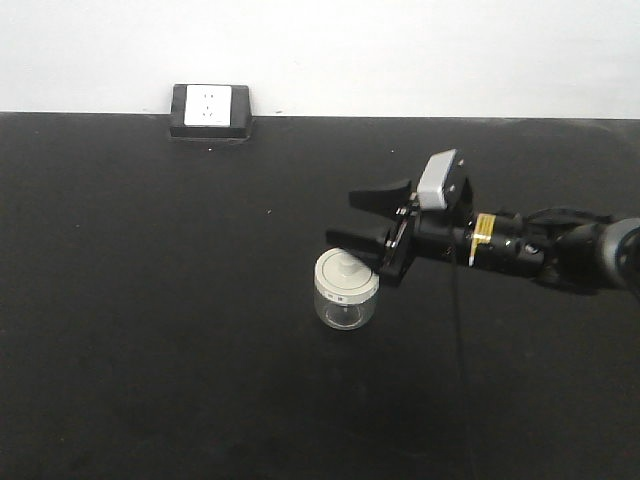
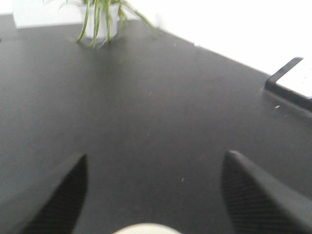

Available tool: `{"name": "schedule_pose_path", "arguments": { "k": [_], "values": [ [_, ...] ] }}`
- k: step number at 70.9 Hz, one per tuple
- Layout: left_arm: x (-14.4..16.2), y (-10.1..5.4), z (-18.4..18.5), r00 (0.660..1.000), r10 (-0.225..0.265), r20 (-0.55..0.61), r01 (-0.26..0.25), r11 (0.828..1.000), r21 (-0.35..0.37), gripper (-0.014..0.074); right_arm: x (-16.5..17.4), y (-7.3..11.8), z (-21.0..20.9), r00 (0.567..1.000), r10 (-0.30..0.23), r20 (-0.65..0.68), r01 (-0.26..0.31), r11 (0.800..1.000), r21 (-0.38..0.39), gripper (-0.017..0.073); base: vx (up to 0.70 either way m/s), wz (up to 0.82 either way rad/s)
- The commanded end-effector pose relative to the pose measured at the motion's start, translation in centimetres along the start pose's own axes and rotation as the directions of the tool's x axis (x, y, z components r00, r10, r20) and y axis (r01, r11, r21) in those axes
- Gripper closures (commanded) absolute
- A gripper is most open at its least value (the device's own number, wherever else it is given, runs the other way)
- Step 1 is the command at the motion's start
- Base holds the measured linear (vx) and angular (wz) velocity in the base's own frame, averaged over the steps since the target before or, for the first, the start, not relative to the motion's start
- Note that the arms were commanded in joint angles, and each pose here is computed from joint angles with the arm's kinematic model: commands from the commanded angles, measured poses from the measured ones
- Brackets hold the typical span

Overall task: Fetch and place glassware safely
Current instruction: 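Open the right gripper off the white lid and lift it away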

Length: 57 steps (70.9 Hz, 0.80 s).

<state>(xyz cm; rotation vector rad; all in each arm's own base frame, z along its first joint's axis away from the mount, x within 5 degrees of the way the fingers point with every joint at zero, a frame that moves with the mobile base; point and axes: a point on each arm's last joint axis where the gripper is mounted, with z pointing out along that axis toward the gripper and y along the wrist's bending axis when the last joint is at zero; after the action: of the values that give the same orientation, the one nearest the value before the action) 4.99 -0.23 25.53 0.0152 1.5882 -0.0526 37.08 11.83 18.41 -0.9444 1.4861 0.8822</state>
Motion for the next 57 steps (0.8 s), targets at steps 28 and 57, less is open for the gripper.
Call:
{"name": "schedule_pose_path", "arguments": {
  "k": [28, 57],
  "values": [
    [-1.5, -0.1, -0.1, 0.996, -0.014, 0.089, 0.013, 1.000, 0.011, 0.0601, -10.2, 1.4, -6.1, 0.996, 0.066, 0.054, -0.069, 0.997, 0.043, 0.0561, 0.00, 0.00],
    [-1.5, -0.1, -0.1, 0.996, -0.014, 0.089, 0.013, 1.000, 0.011, 0.0601, -13.1, 4.0, -9.9, 0.992, 0.120, 0.029, -0.121, 0.897, 0.425, 0.0561, 0.00, 0.00]
  ]
}}
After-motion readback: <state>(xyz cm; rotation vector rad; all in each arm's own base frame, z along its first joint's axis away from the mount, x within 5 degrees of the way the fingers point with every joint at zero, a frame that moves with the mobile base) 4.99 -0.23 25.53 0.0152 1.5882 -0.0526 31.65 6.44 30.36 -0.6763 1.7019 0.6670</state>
